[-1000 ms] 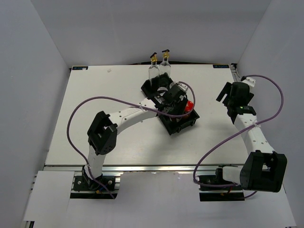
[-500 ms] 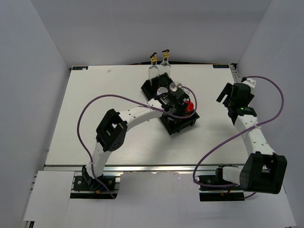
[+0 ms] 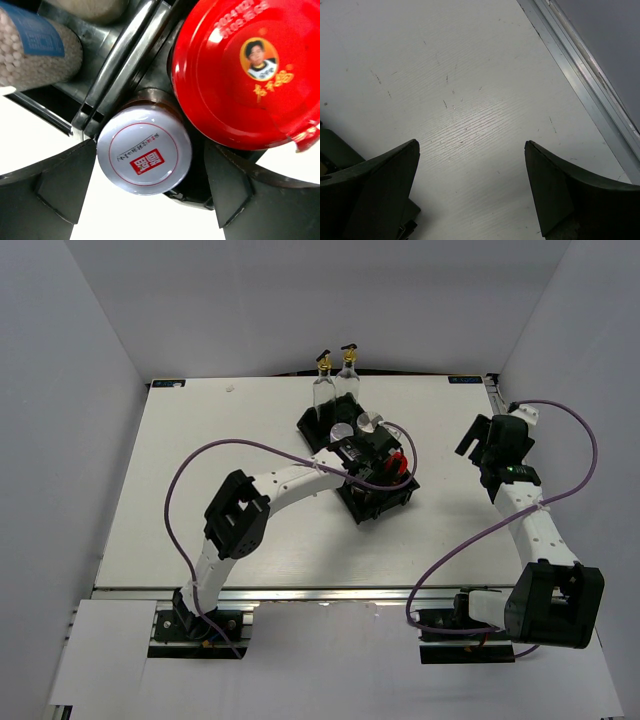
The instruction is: Organize the condiment bottles
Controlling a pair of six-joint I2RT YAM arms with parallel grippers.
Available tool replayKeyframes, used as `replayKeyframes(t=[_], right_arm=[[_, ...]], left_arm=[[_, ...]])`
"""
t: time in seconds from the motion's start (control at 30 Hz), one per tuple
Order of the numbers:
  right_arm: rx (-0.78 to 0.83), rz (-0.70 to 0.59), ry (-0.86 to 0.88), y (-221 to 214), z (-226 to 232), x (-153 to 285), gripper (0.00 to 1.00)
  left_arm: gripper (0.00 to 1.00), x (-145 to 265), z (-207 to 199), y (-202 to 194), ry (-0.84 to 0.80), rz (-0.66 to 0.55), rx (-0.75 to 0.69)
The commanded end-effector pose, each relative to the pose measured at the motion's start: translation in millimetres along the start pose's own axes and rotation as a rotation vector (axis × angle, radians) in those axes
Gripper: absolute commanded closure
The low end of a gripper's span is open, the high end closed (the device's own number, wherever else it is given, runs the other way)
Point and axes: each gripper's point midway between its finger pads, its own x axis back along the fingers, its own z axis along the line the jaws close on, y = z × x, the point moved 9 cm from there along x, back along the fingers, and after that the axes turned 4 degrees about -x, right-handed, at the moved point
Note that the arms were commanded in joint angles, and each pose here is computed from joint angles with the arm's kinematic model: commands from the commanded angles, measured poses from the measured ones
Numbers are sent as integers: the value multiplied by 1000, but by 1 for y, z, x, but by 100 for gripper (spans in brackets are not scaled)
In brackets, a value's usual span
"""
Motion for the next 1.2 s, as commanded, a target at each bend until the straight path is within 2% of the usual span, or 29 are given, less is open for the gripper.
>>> replayKeyframes(t=[0.0,0.17,0.37,0.4,0.43,0.47,0.5,0.53,0.57,0.6,0.63,0.7,0.73,0.77,0.93,1.03,1.17], right_arm=[[-17,-44,14,7,0,3,11],[-16,-44,17,8,0,3,11],[-14,-48,12,8,-1,4,10],[-12,-52,14,10,0,6,11],[-8,-51,17,10,-1,7,11],[-3,-53,19,12,-1,8,11],[1,-57,17,13,-1,10,11],[1,-63,6,15,-2,11,11],[4,-68,5,16,-2,12,11],[3,-78,-1,17,-3,14,11],[5,-87,-15,19,-5,15,11],[2,-99,-27,21,-6,17,11],[-15,-111,-49,23,-8,18,11],[-21,-117,-55,24,-8,19,11],[-46,-150,-52,26,-10,26,11],[-50,-163,-49,23,-11,28,10],[-50,-173,-51,23,-12,29,10]], left_arm=[[2,38,10,34,25,-149,39],[2,55,16,40,47,-182,46],[2,107,40,44,120,-300,79],[2,128,51,46,133,-359,112],[2,132,71,48,186,-398,176],[2,126,84,35,204,-373,203],[2,145,104,35,195,-418,291],[2,145,141,35,219,-448,386],[2,138,160,16,258,-417,430],[2,143,179,8,301,-436,496],[2,168,209,2,368,-523,577],[2,172,234,-30,493,-536,655],[2,197,255,-39,545,-626,722],[2,203,266,-51,605,-644,759],[2,209,323,-126,937,-650,998],[2,203,334,-142,907,-651,1048],[2,202,336,-143,906,-648,1046]])
